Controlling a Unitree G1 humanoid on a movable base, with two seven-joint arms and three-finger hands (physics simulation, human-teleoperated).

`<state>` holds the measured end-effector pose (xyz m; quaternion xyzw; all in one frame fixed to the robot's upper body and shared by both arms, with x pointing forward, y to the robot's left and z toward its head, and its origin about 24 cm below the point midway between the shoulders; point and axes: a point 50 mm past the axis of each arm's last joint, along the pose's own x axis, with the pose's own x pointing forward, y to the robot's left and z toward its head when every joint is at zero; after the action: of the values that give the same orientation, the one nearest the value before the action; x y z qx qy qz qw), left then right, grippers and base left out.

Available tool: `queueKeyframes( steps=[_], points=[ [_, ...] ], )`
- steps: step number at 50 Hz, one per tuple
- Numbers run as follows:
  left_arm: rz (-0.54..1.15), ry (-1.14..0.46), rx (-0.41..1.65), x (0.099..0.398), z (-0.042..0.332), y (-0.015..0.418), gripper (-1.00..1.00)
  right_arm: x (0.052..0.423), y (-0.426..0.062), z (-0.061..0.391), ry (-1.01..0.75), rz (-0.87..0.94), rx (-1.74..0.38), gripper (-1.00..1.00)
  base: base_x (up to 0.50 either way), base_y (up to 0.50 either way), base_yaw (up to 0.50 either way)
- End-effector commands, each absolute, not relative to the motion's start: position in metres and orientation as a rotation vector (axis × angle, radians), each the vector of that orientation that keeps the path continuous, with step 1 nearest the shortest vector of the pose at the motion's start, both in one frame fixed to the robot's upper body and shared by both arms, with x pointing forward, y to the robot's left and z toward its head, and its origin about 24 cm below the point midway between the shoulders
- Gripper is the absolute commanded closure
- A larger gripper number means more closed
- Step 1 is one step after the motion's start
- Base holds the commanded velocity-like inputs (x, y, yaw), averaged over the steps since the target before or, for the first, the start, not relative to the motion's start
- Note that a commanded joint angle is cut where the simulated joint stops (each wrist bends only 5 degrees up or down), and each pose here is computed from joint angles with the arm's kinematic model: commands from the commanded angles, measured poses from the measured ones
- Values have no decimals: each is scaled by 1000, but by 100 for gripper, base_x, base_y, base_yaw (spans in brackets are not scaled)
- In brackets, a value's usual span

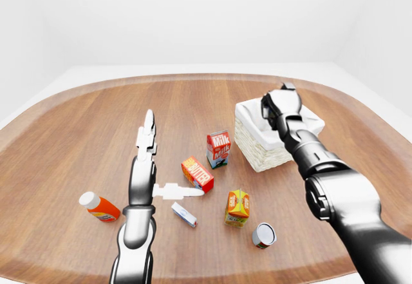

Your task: Pick up the alphabet soup and the tomato sauce, and put them in the basket.

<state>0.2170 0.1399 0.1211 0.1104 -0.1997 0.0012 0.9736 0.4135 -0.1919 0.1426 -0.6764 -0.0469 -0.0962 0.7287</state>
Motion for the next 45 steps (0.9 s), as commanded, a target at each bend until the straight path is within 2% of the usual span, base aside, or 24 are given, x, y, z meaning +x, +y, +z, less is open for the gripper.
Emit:
queueKeyframes(
  steps=[1, 7, 9, 10, 12, 13, 14, 15, 45],
  points=[
    [1, -396, 225, 217, 120, 140, -100, 415, -195, 152, -127, -261, -1459, 100, 0, 0, 0],
    [0, -400, 226, 217, 121, 140, -100, 414, -194, 150, -123, -262, -1459, 100, 0, 0, 0],
    [0, -401, 226, 217, 121, 139, -100, 415, -194, 151, -125, -264, -1458, 93, 0, 0, 0],
    [0, -402, 226, 217, 121, 139, -100, 415, -194, 151, -125, -263, -1458, 73, 0, 0, 0],
    [0, -401, 226, 217, 121, 139, -100, 415, -193, 152, -128, -264, -1458, -18, 0, 0, 0],
    [0, -402, 225, 217, 121, 139, -100, 415, -193, 152, -129, -262, -1459, -36, 0, 0, 0],
    [-1, -403, 226, 217, 121, 139, -100, 415, -192, 152, -130, -260, -1459, -80, 0, 0, 0],
    [-1, -403, 225, 217, 121, 139, -100, 415, -192, 152, -132, -260, -1458, -100, 0, 0, 0],
    [1, -403, 225, 217, 121, 140, -100, 418, -189, 168, -186, -279, -1402, -100, 0, 0, 0]
  ],
)
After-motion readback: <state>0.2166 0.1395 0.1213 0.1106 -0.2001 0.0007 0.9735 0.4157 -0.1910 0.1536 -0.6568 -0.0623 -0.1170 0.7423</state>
